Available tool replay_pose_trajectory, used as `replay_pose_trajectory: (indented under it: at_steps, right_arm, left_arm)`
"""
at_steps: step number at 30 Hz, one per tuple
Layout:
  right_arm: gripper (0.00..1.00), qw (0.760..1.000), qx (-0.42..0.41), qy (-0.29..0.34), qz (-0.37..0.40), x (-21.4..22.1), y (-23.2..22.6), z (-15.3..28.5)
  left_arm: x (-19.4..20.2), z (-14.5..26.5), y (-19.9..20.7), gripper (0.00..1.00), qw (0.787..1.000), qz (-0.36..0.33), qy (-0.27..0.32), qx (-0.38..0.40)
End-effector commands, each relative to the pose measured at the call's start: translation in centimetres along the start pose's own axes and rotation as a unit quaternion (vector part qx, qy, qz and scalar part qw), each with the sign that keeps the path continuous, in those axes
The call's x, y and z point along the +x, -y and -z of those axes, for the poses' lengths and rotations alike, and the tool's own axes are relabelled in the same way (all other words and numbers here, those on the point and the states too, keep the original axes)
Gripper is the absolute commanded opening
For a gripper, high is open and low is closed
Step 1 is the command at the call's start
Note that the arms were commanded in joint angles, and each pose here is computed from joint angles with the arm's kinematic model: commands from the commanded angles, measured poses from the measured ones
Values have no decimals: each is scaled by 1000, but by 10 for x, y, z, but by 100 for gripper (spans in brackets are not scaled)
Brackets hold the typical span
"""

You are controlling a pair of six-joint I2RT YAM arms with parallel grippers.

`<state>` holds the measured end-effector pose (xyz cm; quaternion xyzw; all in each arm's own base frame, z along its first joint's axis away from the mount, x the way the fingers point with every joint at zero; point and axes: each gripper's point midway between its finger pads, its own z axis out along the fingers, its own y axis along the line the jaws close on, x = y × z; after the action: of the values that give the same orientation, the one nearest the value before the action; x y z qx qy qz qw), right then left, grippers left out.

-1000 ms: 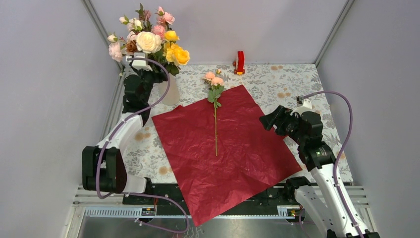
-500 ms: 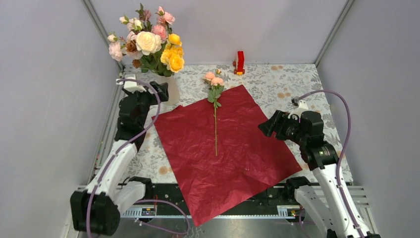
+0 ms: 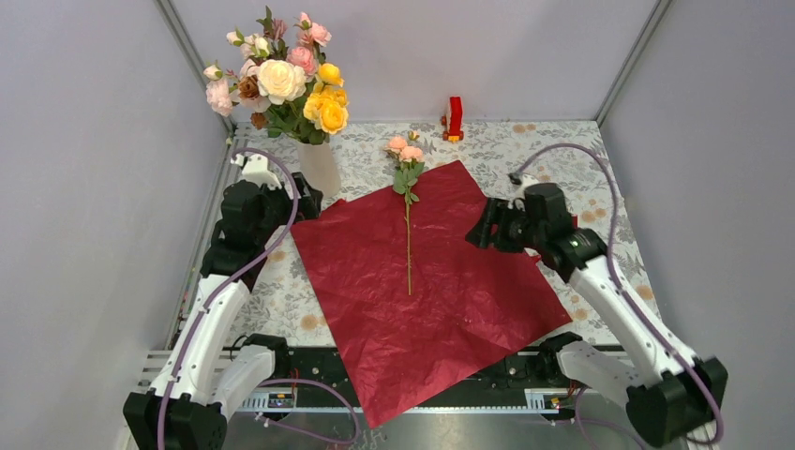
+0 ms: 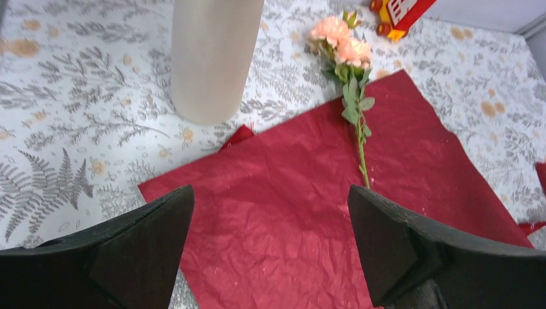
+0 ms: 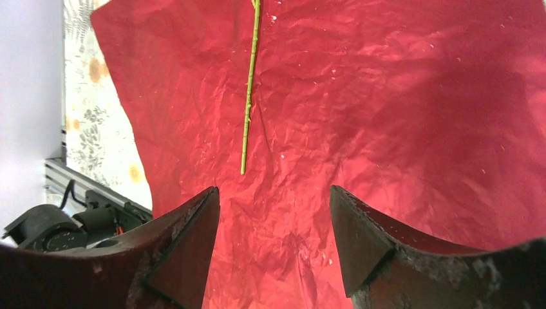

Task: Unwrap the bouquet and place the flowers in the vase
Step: Pick up the fake flower from the wrapping paper.

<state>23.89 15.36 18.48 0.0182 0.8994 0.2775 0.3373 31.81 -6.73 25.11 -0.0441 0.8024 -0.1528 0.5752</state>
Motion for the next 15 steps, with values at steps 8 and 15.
replay_pose_trajectory:
  at_steps: [8, 15]
  right_arm:
    - [67, 995, 22, -79, 52, -12, -59, -124]
    - [64, 983, 101, -121, 88, -13, -62, -189]
  left_arm:
    - [-15, 17, 28, 99, 998, 0, 4, 69]
    - [-11, 15, 25, 99, 998, 4, -16, 63]
